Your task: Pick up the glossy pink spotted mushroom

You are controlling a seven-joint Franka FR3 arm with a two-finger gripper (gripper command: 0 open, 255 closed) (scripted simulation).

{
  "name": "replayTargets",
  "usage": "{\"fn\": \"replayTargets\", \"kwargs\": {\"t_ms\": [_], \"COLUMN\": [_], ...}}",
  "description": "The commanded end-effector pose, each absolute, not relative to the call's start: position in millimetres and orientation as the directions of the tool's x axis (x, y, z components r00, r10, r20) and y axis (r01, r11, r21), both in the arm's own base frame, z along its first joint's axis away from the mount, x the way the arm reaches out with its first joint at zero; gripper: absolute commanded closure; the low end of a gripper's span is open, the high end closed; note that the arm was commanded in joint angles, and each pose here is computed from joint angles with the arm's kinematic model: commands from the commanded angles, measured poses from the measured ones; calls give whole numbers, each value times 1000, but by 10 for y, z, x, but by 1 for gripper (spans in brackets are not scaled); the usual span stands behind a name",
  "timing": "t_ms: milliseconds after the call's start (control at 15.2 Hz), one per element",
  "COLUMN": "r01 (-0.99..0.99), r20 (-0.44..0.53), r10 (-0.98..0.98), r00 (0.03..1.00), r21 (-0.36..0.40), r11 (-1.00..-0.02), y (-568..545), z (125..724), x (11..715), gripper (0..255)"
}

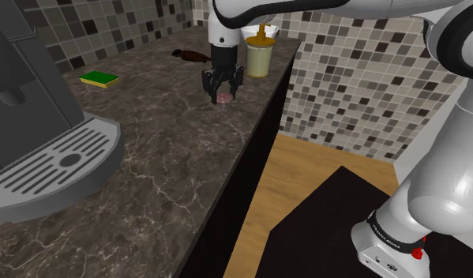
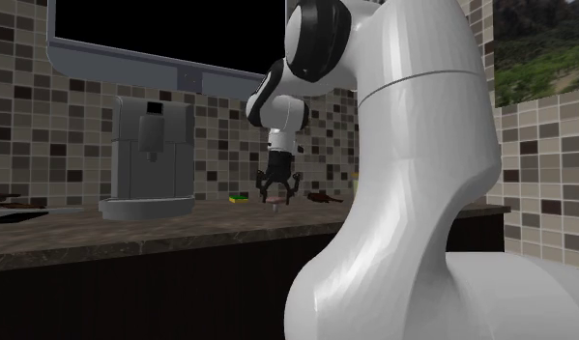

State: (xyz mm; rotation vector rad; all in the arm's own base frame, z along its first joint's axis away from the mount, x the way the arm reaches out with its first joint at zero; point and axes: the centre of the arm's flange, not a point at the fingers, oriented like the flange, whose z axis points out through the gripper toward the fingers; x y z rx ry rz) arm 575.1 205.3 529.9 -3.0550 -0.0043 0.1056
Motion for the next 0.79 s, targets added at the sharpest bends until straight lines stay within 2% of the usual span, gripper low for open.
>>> {"fn": "replayTargets", "kwargs": {"t_ms": [0, 726], "r01": [0, 0], "r20": [-69, -69], "r10": [6, 6], "r00": [998, 998], "r21": [-85, -84], "r11": [-996, -996], "y": [2040, 2040], "z": [5403, 5886], "x": [5744, 5744], "gripper": [255, 255]}}
